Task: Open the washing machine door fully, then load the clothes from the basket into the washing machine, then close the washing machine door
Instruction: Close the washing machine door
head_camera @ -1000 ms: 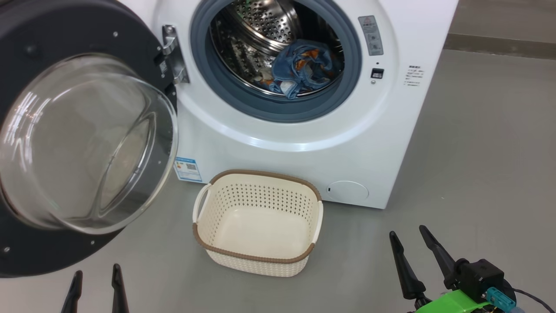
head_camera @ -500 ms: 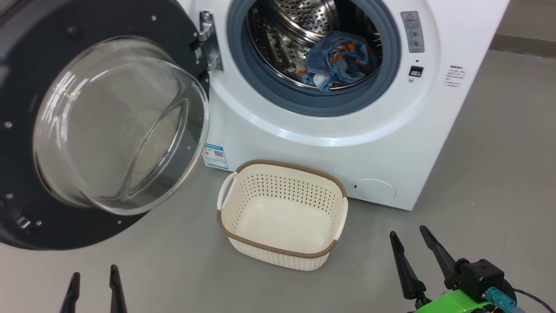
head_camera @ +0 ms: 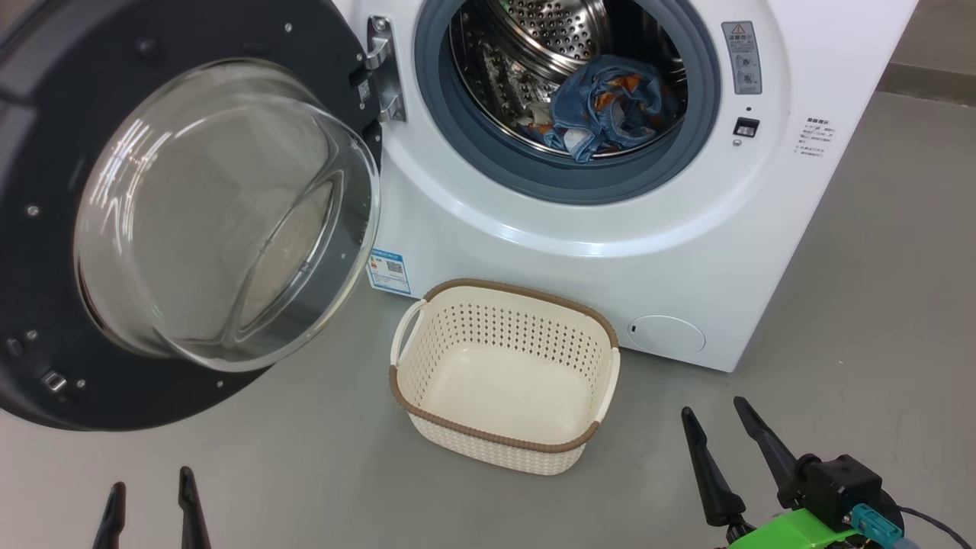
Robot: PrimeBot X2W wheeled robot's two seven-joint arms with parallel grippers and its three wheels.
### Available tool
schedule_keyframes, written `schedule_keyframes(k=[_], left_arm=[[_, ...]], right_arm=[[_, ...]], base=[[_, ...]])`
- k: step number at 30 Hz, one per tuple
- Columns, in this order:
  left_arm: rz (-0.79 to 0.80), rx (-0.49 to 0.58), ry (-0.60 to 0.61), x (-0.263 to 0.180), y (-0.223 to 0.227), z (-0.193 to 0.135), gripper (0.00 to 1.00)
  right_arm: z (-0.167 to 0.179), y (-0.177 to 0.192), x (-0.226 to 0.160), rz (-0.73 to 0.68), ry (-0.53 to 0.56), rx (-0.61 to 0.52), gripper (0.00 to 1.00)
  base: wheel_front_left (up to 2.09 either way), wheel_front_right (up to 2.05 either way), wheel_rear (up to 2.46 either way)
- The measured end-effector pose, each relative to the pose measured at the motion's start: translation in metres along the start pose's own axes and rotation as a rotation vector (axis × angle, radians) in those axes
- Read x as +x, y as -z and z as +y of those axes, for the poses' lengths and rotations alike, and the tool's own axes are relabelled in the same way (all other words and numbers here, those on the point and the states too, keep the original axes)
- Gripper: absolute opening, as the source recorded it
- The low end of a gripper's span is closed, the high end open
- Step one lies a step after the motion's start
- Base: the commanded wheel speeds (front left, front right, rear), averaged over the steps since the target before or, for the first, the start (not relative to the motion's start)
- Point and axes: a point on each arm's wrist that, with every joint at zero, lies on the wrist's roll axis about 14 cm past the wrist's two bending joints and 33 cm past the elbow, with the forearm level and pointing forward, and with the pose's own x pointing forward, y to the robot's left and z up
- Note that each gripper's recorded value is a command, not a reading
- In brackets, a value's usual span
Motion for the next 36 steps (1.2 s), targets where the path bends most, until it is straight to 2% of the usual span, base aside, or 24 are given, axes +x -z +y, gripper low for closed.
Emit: schedule_keyframes(k=[15, 16, 18, 19, 24, 29, 36], left_arm=[[0.012, 0.016, -0.015, -0.003, 0.003, 0.005, 1.0], [0.013, 0.017, -0.015, -0.003, 0.004, 0.005, 0.76], [0.016, 0.018, -0.014, -0.003, 0.004, 0.004, 0.14], [0.017, 0.019, -0.013, -0.003, 0.005, 0.004, 0.0], [0.025, 0.014, -0.015, -0.003, 0.006, 0.004, 0.0], [0.018, -0.035, -0.034, 0.0, 0.003, 0.009, 0.0], [-0.143, -0.057, -0.093, 0.024, -0.045, 0.041, 0.0]], right_arm=[[-0.001, 0.001, -0.001, 0.002, 0.003, 0.001, 1.0], [-0.001, 0.001, 0.0, 0.003, 0.003, 0.001, 1.0], [-0.001, 0.002, 0.0, 0.006, 0.003, 0.003, 1.0], [-0.001, 0.003, 0.0, 0.007, 0.004, 0.004, 1.0], [-0.003, 0.005, 0.0, 0.013, 0.006, 0.008, 1.0], [-0.005, 0.007, 0.001, 0.015, 0.011, 0.011, 1.0], [-0.007, 0.009, 0.003, 0.02, 0.015, 0.017, 1.0]], base=[[0.0, 0.0, 0.0], [0.0, 0.0, 0.0], [0.0, 0.0, 0.0], [0.0, 0.0, 0.0], [0.0, 0.0, 0.0], [0.0, 0.0, 0.0], [0.0, 0.0, 0.0]])
